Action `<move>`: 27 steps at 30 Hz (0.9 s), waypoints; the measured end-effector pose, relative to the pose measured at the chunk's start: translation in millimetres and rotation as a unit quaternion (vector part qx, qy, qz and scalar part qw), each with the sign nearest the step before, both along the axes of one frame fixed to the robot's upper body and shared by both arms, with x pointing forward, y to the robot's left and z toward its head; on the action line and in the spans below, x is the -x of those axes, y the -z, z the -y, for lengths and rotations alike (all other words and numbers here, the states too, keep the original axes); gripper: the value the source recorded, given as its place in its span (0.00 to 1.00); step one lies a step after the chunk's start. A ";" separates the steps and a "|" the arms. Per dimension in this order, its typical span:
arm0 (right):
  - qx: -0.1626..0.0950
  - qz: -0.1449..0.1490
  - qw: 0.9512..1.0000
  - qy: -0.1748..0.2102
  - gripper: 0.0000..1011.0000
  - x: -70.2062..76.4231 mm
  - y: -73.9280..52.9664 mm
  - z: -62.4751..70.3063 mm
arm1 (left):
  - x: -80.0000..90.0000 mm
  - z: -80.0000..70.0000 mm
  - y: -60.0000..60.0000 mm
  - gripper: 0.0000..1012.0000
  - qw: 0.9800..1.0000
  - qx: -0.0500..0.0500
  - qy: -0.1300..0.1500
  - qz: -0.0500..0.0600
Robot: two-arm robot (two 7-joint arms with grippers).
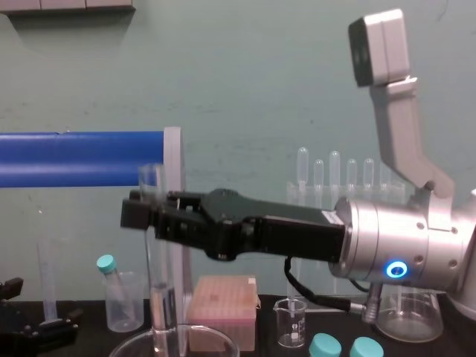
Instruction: Hold the test tube with one hand and immerse one end into the beaker, then return it to the test tube rack.
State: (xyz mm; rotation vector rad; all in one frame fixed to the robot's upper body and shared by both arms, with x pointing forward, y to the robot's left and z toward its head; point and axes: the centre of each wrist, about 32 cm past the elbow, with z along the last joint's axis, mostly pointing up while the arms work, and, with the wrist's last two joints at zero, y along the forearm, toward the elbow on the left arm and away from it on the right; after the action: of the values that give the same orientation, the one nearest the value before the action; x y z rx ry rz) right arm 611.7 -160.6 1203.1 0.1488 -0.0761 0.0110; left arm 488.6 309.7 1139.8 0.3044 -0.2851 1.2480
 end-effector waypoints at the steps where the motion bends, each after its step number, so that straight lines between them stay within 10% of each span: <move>1: 0.003 0.000 1.000 0.000 0.22 -0.4 0.8 -0.3 | 0.0 0.0 0.0 0.99 1.000 0.000 0.000 0.000; 27: 0.031 -0.017 0.999 0.003 0.22 -4.8 15.4 -1.0 | 0.0 0.0 0.0 0.99 1.000 0.000 0.000 0.000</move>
State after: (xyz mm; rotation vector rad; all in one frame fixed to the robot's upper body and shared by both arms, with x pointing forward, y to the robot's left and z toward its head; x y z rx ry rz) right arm 616.4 -159.6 1187.6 0.0864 -0.0419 0.0058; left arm 488.6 309.7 1139.8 0.3045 -0.2850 1.2479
